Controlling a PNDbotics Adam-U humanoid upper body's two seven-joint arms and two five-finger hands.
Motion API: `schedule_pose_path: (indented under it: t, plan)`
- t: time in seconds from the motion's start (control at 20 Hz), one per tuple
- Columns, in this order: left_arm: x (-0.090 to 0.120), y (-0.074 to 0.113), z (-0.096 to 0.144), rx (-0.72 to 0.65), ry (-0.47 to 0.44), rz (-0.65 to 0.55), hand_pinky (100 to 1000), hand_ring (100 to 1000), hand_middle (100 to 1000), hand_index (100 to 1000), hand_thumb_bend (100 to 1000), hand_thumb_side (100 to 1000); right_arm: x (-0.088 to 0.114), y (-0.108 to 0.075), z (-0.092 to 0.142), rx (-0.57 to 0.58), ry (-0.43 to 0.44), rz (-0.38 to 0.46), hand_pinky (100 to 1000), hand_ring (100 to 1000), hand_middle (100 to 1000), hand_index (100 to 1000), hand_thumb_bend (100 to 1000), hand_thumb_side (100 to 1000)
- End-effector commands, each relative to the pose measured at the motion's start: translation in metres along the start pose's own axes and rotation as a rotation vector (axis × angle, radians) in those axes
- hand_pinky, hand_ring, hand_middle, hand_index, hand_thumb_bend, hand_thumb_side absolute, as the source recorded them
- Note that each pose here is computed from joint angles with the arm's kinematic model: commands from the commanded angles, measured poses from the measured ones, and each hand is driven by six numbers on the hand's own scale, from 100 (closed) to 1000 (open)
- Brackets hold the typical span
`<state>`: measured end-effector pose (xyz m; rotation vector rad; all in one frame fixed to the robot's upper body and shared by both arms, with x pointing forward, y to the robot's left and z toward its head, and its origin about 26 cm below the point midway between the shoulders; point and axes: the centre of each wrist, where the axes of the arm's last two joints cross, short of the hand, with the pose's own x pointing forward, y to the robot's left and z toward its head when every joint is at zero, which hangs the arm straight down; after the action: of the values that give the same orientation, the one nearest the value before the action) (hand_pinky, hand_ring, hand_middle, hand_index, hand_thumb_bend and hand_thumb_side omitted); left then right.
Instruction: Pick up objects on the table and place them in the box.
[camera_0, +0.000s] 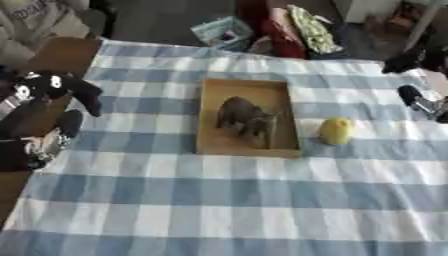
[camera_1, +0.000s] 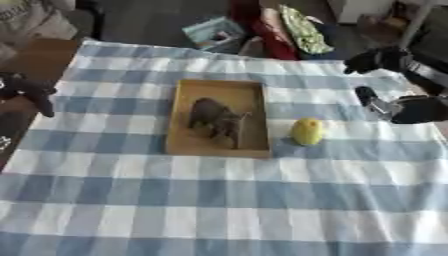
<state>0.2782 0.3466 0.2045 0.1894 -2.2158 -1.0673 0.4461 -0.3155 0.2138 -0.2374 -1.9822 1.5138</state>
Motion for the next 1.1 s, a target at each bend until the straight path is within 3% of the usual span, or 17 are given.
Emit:
schedule_pose_path:
  t: [0.05,0.4,1.1]
  plan:
    - [0.006,0.006,-0.001,0.009,-0.012,-0.021,831,561,559,772,100,565,-0.006,-0.005,-0.002,0.031,0.023,0.045,825,828,735,863,100,478]
    - [0.005,0.003,0.001,0.005,-0.006,-0.017,832,563,561,773,100,576,-0.014,0.015,-0.021,0.104,0.052,0.12,817,822,736,860,100,450]
    - [0.003,-0.001,0.001,-0.012,0.005,-0.024,833,565,563,775,100,590,-0.027,0.046,-0.036,0.175,0.112,0.248,821,837,785,895,100,659]
